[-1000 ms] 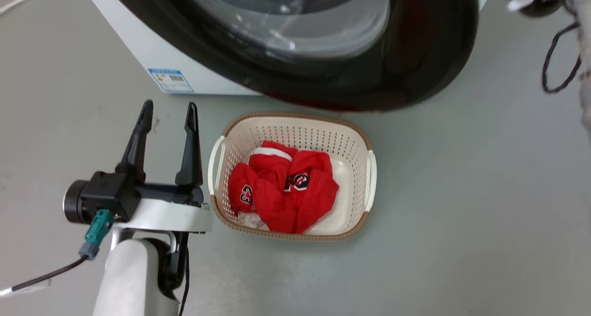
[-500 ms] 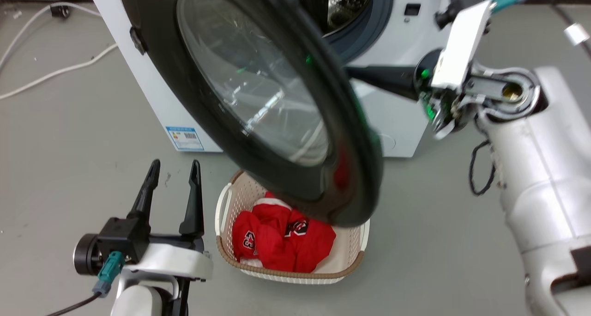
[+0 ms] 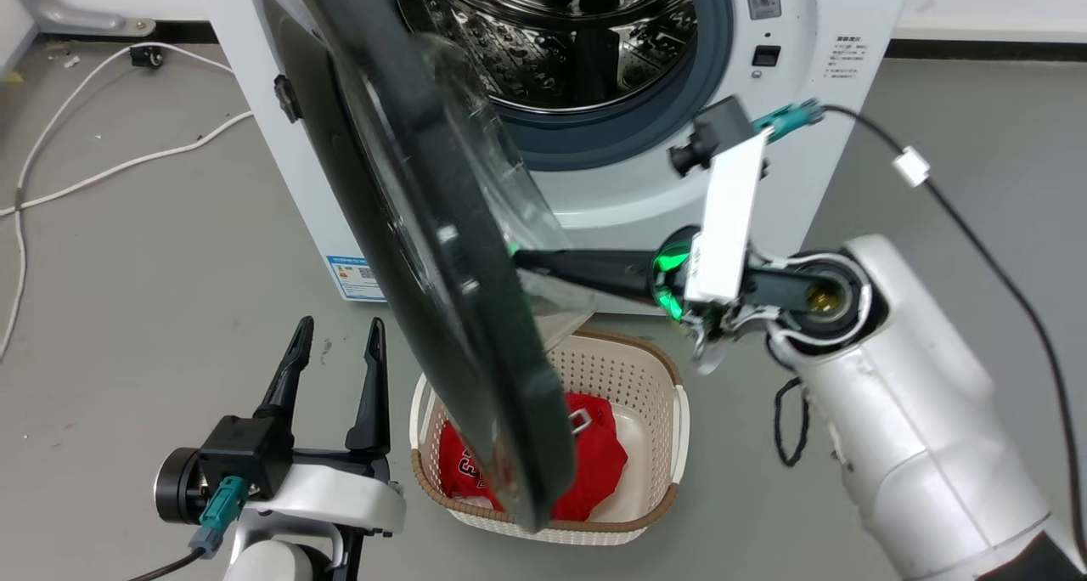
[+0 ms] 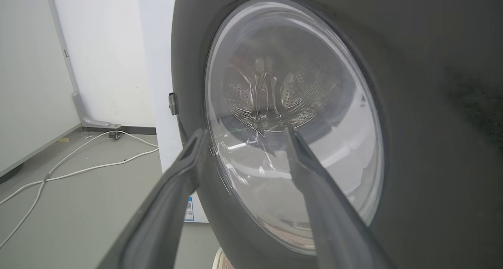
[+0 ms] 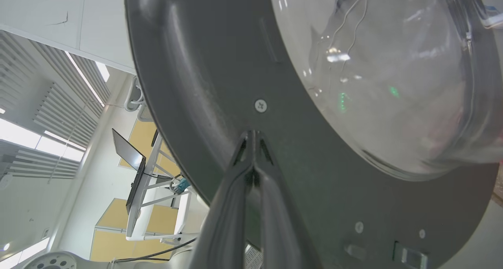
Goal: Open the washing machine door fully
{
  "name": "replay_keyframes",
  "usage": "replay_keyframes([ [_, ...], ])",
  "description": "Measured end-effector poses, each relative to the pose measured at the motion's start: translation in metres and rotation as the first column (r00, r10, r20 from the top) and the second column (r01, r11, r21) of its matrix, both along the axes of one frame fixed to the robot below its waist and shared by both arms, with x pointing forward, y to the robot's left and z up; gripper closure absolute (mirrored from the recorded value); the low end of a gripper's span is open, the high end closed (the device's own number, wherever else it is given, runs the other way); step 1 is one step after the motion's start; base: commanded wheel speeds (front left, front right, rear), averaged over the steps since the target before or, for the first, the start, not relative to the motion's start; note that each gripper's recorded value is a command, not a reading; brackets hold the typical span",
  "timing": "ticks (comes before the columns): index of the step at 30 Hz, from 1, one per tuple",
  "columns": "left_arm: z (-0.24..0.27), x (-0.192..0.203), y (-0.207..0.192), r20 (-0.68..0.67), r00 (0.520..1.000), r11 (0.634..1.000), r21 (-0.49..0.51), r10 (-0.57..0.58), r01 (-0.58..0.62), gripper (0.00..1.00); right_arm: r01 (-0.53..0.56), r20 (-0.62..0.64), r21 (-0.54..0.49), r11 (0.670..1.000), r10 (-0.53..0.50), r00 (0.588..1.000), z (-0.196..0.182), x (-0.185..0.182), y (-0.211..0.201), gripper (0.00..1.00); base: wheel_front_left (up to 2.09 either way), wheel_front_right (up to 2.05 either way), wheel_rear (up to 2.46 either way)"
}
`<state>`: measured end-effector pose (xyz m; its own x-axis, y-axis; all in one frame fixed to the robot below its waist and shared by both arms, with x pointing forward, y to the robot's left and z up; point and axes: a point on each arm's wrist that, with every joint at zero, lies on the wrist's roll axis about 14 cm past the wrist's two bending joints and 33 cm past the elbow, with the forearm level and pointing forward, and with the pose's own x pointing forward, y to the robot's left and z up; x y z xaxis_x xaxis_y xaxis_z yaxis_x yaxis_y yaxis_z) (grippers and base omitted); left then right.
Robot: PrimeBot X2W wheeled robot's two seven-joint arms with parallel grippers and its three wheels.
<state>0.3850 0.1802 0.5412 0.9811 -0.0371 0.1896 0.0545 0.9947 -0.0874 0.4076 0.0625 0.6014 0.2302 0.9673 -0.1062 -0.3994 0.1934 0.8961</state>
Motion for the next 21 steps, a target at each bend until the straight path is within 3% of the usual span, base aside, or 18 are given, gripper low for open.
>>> replay_keyframes([
  [6, 0.002, -0.002, 0.001, 0.005, 1.0, 1.0, -0.007, 0.005, -0.005, 0.0, 0.015, -0.002, 0.047, 0.999, -0.015, 1.0, 0.001, -0.009, 0.017, 1.0, 0.0, 0.0, 0.0],
  [10, 0.003, -0.002, 0.0, 0.008, 1.0, 1.0, -0.007, 0.005, -0.005, 0.0, 0.161, -0.013, 0.117, 0.98, -0.161, 0.987, 0.005, 0.008, 0.006, 1.0, 0.0, 0.0, 0.0],
  [13, 0.002, -0.003, -0.001, 0.006, 1.0, 1.0, -0.009, 0.003, -0.003, 0.0, 0.337, -0.041, 0.185, 0.923, -0.335, 0.941, 0.006, 0.028, -0.017, 1.0, 0.0, 0.0, 0.0],
  [17, 0.003, -0.004, -0.003, 0.009, 1.0, 1.0, -0.01, -0.001, 0.001, 0.0, 0.538, -0.096, 0.23, 0.811, -0.531, 0.842, -0.007, 0.041, -0.058, 1.0, 0.0, 0.0, 0.0],
  [18, 0.003, -0.004, -0.003, 0.009, 1.0, 1.0, -0.01, 0.0, 0.001, 0.0, 0.584, -0.115, 0.234, 0.777, -0.574, 0.81, -0.013, 0.042, -0.069, 0.96, 0.0, 0.0, 0.0],
  [19, 0.002, -0.005, -0.004, 0.005, 1.0, 1.0, -0.01, 0.0, 0.001, 0.0, 0.628, -0.136, 0.237, 0.741, -0.615, 0.777, -0.019, 0.042, -0.081, 0.81, 0.0, 0.0, 0.0],
  [20, 0.001, -0.006, -0.004, 0.004, 1.0, 1.0, -0.011, -0.002, 0.002, 0.0, 0.667, -0.145, 0.235, 0.707, -0.653, 0.744, -0.025, 0.041, -0.093, 0.59, 0.0, 0.0, 0.0],
  [21, 0.001, -0.006, -0.005, 0.005, 1.0, 1.0, -0.011, -0.004, 0.004, 0.0, 0.704, -0.149, 0.231, 0.671, -0.691, 0.707, -0.03, 0.039, -0.105, 0.15, 0.0, 0.0, 0.0],
])
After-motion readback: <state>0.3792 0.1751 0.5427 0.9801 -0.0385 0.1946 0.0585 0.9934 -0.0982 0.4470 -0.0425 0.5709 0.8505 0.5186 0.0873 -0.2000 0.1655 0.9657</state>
